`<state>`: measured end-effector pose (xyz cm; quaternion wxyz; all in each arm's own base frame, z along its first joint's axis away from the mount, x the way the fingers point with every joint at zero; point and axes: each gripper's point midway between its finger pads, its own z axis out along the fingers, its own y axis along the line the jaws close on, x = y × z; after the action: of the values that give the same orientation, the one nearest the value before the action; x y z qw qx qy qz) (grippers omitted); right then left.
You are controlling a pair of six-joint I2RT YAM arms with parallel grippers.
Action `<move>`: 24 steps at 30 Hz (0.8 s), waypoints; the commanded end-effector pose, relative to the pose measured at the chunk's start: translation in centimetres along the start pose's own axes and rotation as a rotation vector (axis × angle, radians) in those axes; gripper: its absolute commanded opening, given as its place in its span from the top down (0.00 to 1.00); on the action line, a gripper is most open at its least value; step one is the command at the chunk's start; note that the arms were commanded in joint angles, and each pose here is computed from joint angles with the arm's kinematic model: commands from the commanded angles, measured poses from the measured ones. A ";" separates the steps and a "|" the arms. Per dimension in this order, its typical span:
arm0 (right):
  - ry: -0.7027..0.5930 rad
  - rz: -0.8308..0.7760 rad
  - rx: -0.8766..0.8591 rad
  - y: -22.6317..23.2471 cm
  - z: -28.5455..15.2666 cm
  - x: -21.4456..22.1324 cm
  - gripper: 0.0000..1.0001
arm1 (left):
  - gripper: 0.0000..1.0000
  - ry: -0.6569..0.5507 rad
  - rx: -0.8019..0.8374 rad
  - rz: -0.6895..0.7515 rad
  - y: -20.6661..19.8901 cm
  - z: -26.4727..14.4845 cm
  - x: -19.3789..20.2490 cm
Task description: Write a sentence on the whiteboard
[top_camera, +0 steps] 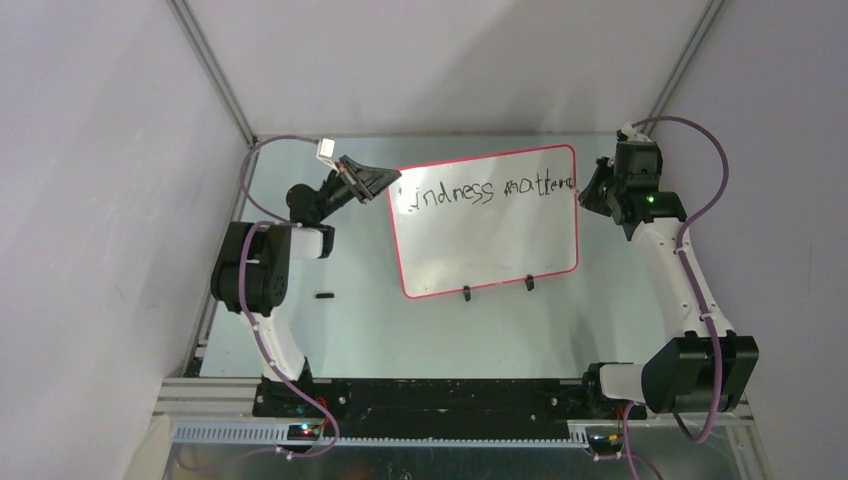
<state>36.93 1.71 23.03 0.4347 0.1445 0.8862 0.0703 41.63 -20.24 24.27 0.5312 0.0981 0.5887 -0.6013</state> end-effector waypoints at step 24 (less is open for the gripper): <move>-0.183 -0.043 -0.162 4.0 -7.1 -3.0 1.00 | 0.92 -0.029 0.042 0.113 -1.1 -0.2 -1.8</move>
<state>35.42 4.04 25.45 0.4572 0.1126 0.8765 0.1002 41.62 -20.24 24.27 0.5311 0.0985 0.5887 -0.6014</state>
